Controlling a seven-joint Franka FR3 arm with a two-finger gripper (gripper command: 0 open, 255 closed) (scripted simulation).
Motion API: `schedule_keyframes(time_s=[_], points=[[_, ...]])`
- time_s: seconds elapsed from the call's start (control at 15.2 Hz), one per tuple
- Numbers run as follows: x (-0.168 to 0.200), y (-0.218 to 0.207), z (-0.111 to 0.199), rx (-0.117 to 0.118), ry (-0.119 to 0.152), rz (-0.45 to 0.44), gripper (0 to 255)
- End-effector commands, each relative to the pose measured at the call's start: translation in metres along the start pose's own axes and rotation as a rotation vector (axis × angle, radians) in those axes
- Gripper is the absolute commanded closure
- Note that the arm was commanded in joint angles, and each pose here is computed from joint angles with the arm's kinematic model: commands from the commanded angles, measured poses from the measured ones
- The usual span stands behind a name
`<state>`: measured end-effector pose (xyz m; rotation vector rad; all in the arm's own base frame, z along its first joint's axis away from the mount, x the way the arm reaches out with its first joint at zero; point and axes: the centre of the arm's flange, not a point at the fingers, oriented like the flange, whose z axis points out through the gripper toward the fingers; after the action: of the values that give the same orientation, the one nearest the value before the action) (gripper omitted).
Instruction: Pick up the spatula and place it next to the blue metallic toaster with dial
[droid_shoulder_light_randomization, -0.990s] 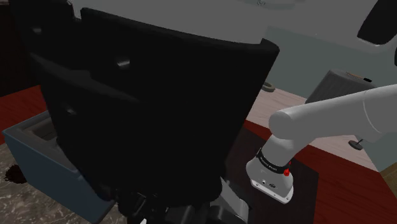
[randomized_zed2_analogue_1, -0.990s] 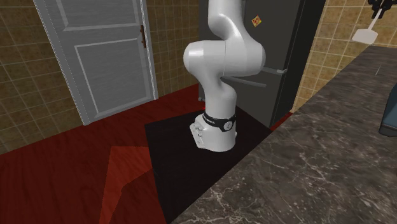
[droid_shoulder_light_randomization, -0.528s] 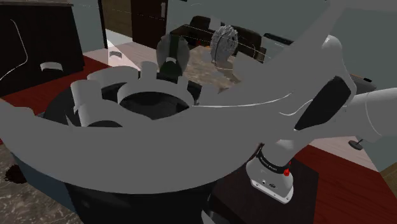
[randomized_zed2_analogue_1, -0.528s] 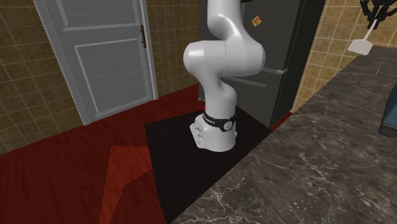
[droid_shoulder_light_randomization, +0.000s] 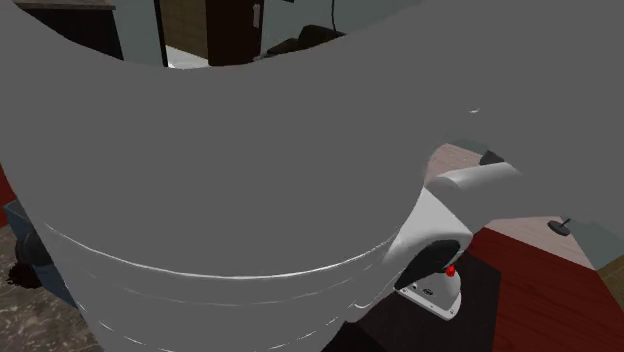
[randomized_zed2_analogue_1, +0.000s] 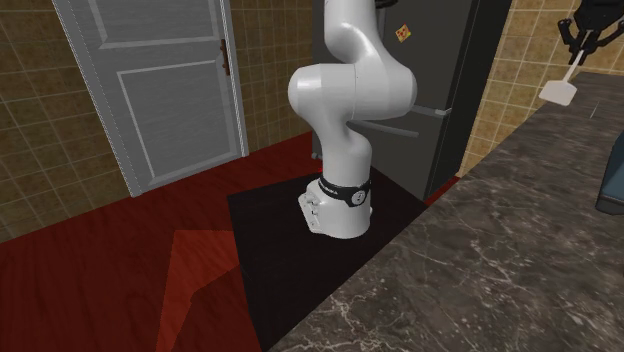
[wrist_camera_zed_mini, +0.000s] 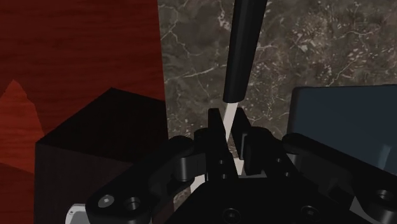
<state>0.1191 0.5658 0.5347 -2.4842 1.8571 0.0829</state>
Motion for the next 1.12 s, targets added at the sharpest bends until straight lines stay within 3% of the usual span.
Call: schedule_keyframes(time_s=[0.0,1.06], points=[[0.001,0.000,0.011,0.000,0.000,0.000,255],[0.006,0.000,0.095,0.000,0.000,0.000,255]])
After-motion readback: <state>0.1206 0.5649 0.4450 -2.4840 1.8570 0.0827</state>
